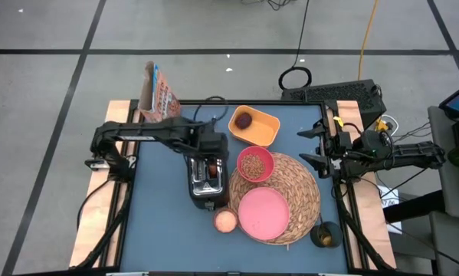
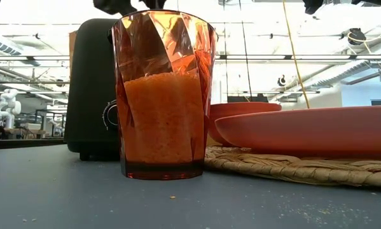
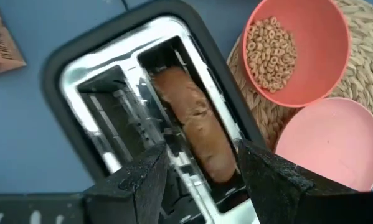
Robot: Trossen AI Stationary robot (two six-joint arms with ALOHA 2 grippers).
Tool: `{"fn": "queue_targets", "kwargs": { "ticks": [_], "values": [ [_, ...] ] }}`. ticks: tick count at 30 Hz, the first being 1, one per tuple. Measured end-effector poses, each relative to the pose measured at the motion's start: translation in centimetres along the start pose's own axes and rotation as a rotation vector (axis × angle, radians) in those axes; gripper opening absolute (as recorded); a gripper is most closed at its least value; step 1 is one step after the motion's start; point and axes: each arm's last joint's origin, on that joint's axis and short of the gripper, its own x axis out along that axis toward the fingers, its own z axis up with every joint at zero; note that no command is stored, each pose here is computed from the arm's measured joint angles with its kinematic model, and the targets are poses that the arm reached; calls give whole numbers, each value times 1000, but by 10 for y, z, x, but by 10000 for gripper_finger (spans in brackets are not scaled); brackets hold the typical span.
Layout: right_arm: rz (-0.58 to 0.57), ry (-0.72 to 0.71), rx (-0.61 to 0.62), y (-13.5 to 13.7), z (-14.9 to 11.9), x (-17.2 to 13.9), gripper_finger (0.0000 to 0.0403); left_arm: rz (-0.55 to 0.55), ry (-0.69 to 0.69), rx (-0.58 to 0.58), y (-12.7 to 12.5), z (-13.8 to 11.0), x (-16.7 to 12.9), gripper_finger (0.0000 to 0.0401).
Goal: Arrange a breakfast setting
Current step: Put the bread on the pink plate
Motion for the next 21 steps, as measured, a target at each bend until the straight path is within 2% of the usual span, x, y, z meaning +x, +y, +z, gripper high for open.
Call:
{"fn": "queue_targets", "kwargs": {
  "ticks": [6,15,21],
  "values": [
    [0,-1,0,0,0,0,320,45,17,9,-9,1,21,204],
    [0,0,0,0,0,0,320,76,29,26,-13,1,32,203],
    [0,0,0,0,0,0,320,77,31,44,-13,1,32,158]
  ]
}}
